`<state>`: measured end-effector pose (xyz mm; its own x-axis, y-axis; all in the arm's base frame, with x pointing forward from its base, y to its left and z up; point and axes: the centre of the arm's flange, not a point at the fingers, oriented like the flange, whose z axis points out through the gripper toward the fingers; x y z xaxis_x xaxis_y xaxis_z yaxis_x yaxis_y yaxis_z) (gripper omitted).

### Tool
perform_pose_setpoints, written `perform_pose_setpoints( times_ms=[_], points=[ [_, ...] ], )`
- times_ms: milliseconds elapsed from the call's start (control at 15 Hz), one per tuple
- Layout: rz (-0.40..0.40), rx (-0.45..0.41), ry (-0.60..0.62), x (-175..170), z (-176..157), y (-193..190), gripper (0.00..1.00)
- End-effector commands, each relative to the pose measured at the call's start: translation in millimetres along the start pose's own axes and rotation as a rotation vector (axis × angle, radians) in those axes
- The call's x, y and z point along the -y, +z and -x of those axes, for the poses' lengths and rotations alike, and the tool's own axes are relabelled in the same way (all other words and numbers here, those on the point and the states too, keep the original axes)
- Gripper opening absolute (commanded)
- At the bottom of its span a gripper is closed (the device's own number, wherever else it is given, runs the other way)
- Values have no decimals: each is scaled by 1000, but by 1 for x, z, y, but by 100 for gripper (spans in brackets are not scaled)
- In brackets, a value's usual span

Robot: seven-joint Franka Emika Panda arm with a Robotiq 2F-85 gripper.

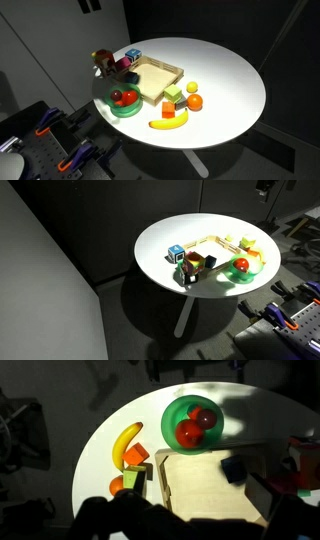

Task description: Shift the orange and white cube-shaped toy to the tray

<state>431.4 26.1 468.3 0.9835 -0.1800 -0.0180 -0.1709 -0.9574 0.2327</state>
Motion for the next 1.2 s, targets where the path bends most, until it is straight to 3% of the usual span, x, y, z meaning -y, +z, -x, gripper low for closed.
perform_pose_setpoints(
  times_ms=[0, 533, 1133],
  points=[
    [0, -1, 0, 0, 0, 0, 100],
    [8, 8, -3, 23, -10, -5, 100],
    [7, 11, -118, 104, -29, 14, 100]
  ],
)
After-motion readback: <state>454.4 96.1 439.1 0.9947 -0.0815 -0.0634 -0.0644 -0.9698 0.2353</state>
